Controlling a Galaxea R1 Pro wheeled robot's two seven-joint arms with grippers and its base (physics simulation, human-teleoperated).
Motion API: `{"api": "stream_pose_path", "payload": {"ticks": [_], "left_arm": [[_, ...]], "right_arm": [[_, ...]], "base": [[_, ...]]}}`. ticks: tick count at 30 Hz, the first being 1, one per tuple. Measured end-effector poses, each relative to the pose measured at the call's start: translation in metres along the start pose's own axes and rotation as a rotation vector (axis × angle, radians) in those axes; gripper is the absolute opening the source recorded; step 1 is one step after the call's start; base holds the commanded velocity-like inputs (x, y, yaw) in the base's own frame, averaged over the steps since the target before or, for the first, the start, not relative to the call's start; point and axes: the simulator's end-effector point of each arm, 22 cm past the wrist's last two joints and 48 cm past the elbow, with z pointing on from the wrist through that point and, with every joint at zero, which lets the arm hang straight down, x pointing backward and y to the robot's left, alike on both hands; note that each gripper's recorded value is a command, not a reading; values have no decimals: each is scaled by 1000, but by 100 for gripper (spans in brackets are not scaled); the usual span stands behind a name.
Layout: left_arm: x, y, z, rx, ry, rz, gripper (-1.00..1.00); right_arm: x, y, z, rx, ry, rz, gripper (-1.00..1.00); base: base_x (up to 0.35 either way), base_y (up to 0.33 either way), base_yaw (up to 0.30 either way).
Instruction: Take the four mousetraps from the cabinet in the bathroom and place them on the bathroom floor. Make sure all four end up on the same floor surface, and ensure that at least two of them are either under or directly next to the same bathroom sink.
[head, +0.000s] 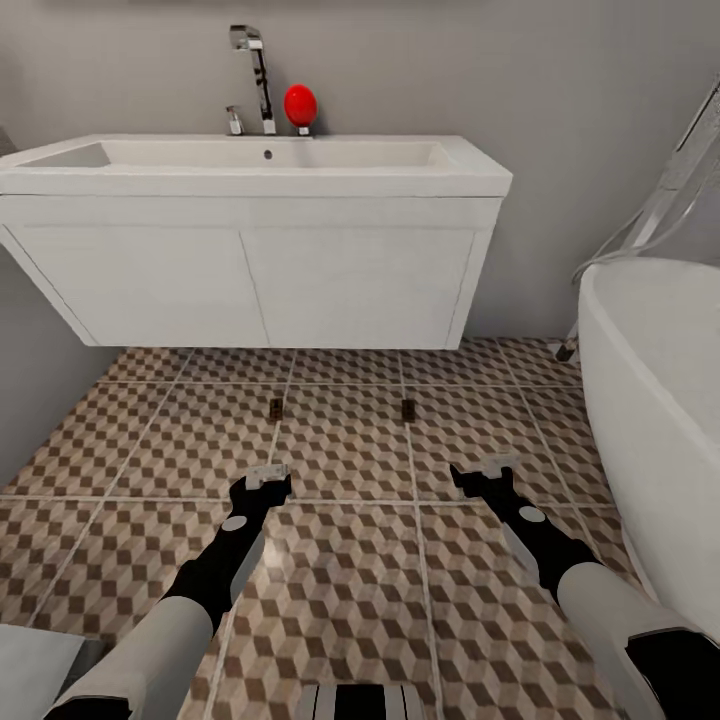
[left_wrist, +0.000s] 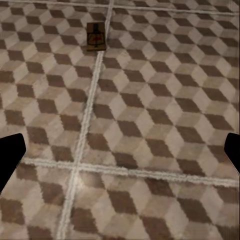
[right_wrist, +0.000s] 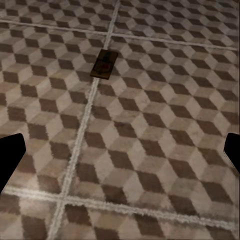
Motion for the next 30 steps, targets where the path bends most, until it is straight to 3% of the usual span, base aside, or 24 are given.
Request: {"api": "stream_pose_path", "payload": {"ticks": [30], "left_arm": [[-78,-2,-33,6,-120,-10,100]], "right_arm": [[-83,-5,-29,11,-120,-16,100]], "base": [[-1,-2,0]]}}
